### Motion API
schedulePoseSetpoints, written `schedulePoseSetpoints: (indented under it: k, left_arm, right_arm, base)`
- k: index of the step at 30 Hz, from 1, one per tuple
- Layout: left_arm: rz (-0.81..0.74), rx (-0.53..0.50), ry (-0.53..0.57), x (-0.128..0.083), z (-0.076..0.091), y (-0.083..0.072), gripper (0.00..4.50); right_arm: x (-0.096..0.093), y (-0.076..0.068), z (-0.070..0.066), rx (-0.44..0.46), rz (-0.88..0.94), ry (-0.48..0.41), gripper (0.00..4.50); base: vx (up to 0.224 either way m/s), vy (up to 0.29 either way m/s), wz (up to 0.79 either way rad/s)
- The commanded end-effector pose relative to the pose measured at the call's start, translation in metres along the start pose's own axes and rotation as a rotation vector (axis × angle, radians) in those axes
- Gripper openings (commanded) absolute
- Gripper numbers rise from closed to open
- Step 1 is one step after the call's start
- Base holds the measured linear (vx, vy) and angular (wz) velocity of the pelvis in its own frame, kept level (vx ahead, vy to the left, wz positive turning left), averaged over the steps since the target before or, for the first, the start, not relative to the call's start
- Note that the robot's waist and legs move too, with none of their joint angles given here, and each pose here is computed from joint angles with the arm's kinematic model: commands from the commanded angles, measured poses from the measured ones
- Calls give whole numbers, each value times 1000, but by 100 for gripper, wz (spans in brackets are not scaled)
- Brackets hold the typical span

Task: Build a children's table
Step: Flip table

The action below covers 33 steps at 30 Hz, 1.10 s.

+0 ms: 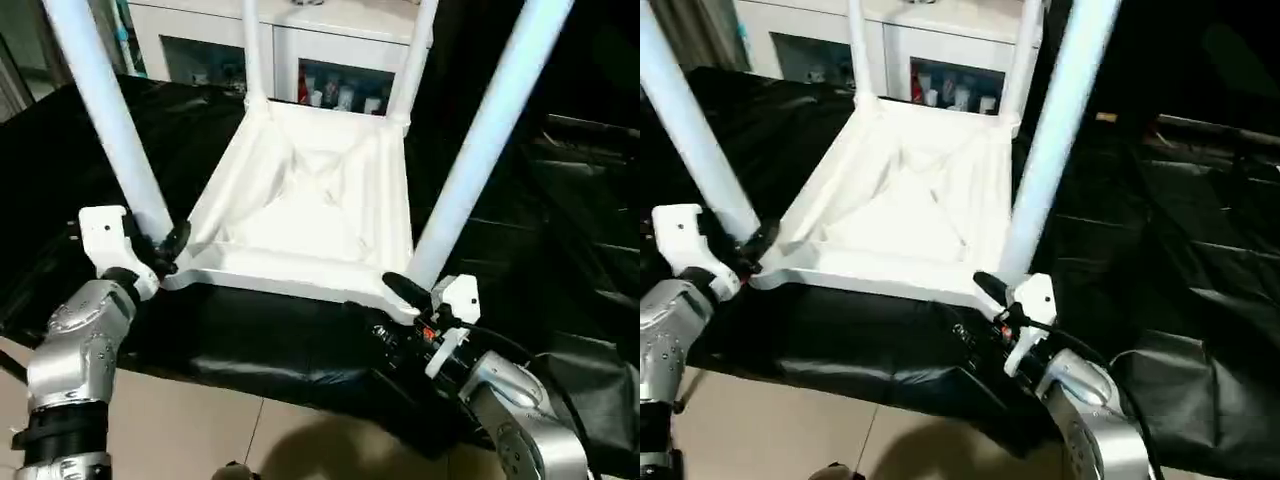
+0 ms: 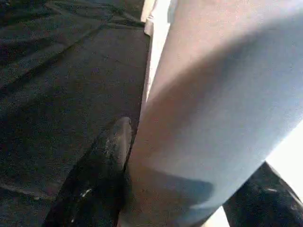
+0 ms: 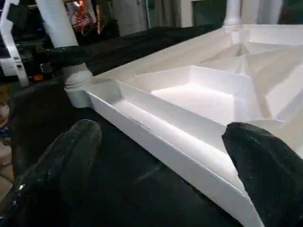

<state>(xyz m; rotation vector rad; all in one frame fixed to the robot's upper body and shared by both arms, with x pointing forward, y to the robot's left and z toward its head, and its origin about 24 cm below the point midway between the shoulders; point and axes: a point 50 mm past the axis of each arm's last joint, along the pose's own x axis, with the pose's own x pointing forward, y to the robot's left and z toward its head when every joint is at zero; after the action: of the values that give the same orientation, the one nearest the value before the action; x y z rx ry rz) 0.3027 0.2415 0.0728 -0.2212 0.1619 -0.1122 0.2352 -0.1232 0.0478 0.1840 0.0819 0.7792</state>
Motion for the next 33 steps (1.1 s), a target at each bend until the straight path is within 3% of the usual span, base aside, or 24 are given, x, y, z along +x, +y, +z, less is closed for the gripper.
schedulePoseSetpoints:
  k: [1,7,10,13,15,20,21,33]
  left_arm:
    - [-136,-224,-43,10,-1,-29,240]
    - [-125,-448,-90,14,-2,-42,240]
    - [-128,-507,-87,16,-5,-53,240]
    - [-144,-487,-71,17,-8,-59,239]
    - [-148,-498,-60,18,-12,-66,236]
    - [-150,-518,-58,20,-12,-70,233]
    - [-154,-529,-57,22,-11,-73,232]
    - [-172,-465,-47,25,-10,-81,232]
  right_arm:
    - [1,-3,1,-17,4,-3,450]
    - [6,-5,0,-4,-1,3,450]
    - [10,-7,-4,4,-27,28,450]
    - [12,-9,-3,13,-62,5,450]
    - [19,-20,5,110,-184,-83,450]
    - [26,-23,14,236,-229,-181,450]
    - [31,-28,17,322,-283,-228,450]
    - [60,-31,26,563,-266,-324,450]
  base:
    - [0,0,0]
    - [0,0,0]
    - [0,0,0]
    - [0,0,0]
    - [0,0,0]
    - [0,0,0]
    - [0,0,0]
    - [0,0,0]
